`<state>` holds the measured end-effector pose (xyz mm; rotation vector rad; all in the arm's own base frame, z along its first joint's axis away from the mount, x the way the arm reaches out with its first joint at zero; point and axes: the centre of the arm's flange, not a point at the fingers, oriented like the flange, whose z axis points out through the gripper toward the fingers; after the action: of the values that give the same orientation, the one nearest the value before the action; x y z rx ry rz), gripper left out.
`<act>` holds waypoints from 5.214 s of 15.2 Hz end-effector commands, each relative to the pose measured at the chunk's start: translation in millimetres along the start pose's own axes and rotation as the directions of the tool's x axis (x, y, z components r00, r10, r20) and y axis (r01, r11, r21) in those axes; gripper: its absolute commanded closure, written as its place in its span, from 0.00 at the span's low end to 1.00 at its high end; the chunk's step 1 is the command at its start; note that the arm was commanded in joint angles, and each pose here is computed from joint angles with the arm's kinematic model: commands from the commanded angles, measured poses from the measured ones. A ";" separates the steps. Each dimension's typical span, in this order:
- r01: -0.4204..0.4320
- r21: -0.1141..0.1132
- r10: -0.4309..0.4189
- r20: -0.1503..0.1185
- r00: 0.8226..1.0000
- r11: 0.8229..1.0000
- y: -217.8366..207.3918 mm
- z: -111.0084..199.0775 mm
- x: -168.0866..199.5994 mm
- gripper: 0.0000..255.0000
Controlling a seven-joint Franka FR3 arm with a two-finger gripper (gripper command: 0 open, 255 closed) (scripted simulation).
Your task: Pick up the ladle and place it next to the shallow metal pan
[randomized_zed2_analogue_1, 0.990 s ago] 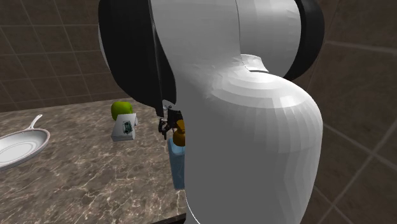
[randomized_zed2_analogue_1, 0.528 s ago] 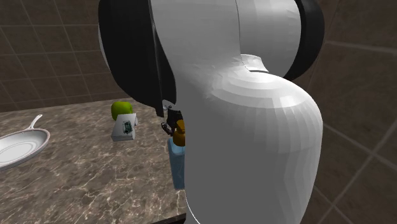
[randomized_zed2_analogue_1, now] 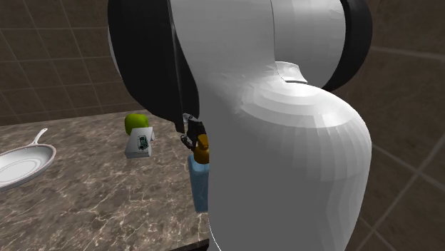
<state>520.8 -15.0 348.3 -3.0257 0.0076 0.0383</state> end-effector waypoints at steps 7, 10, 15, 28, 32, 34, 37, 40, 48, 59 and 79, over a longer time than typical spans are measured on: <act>0.000 0.000 0.000 0.000 1.000 1.000 -5.9 -41.4 0.2 1.00; 0.000 0.000 0.000 0.000 1.000 1.000 -7.8 -57.1 -0.2 1.00; 0.000 0.000 0.000 0.000 1.000 1.000 -10.8 -83.3 -0.9 1.00; 0.000 0.000 0.000 0.000 1.000 1.000 -116.5 -92.1 -20.0 1.00; 0.000 0.000 0.000 0.000 1.000 1.000 -168.1 -85.9 -29.3 1.00; 0.000 0.000 0.000 0.000 1.000 1.000 -193.9 -82.8 -33.9 1.00; 0.000 0.000 0.000 0.000 1.000 1.000 -232.6 -78.2 -40.9 1.00; 0.000 0.000 0.000 0.000 1.000 1.000 -271.3 -73.6 -47.9 1.00; 0.000 0.000 0.000 0.000 1.000 1.000 -374.5 -61.2 -66.4 1.00; 0.000 0.000 0.000 0.000 1.000 1.000 -516.4 -44.3 -91.9 1.00; 0.000 0.000 0.000 0.000 1.000 1.000 -569.2 47.1 -101.0 1.00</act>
<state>422.8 555.9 374.3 -3.0260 0.0076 0.0388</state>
